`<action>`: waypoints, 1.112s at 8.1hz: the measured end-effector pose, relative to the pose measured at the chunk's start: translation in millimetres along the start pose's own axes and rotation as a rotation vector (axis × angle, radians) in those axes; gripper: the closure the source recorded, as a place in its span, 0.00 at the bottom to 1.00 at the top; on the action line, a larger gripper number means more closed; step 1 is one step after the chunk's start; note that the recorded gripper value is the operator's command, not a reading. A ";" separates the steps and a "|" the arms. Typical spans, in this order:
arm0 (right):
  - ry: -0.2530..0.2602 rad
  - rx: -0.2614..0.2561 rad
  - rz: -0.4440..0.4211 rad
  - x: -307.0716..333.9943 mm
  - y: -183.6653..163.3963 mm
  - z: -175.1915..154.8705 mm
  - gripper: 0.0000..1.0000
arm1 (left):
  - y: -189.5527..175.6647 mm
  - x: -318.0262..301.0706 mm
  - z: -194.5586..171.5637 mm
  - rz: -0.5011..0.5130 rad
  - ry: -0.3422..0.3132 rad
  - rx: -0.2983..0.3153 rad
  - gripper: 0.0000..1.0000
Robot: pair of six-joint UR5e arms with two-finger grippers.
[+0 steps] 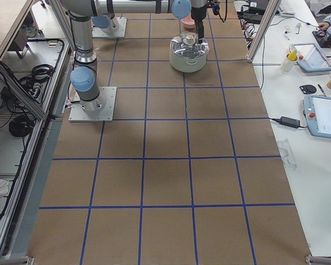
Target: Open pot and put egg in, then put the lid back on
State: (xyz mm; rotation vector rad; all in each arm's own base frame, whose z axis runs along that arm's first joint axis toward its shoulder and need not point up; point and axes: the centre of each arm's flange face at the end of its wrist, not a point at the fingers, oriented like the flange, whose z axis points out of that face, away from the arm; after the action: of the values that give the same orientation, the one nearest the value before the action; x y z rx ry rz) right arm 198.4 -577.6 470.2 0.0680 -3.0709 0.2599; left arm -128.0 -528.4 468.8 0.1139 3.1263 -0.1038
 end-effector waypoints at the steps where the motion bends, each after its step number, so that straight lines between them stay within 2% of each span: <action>1: 0.017 -0.008 -0.037 42.9 5.4 -20.2 0.00 | 0.0 0.1 0.3 0.000 0.000 -0.001 0.00; 2: 0.026 -0.015 -0.054 71.2 14.5 -38.1 0.00 | 0.4 0.0 0.3 0.000 -0.001 -0.001 0.00; 4: 0.022 -0.022 -0.063 81.5 25.9 -53.8 0.00 | 0.7 0.0 -0.1 0.000 -0.001 0.000 0.00; 6: 0.010 -0.023 -0.092 54.0 37.7 -63.7 0.00 | 0.7 0.1 -0.6 0.000 0.000 0.001 0.00; 9: 0.000 -0.023 -0.085 30.9 43.3 -65.3 0.00 | 0.8 0.2 -0.8 0.001 -0.001 0.001 0.00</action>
State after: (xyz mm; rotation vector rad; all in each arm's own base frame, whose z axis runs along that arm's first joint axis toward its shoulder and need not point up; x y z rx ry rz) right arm 169.1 -525.2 529.2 0.1964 -3.0606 0.2202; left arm -128.1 -527.6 469.6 0.1147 3.1250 -0.1056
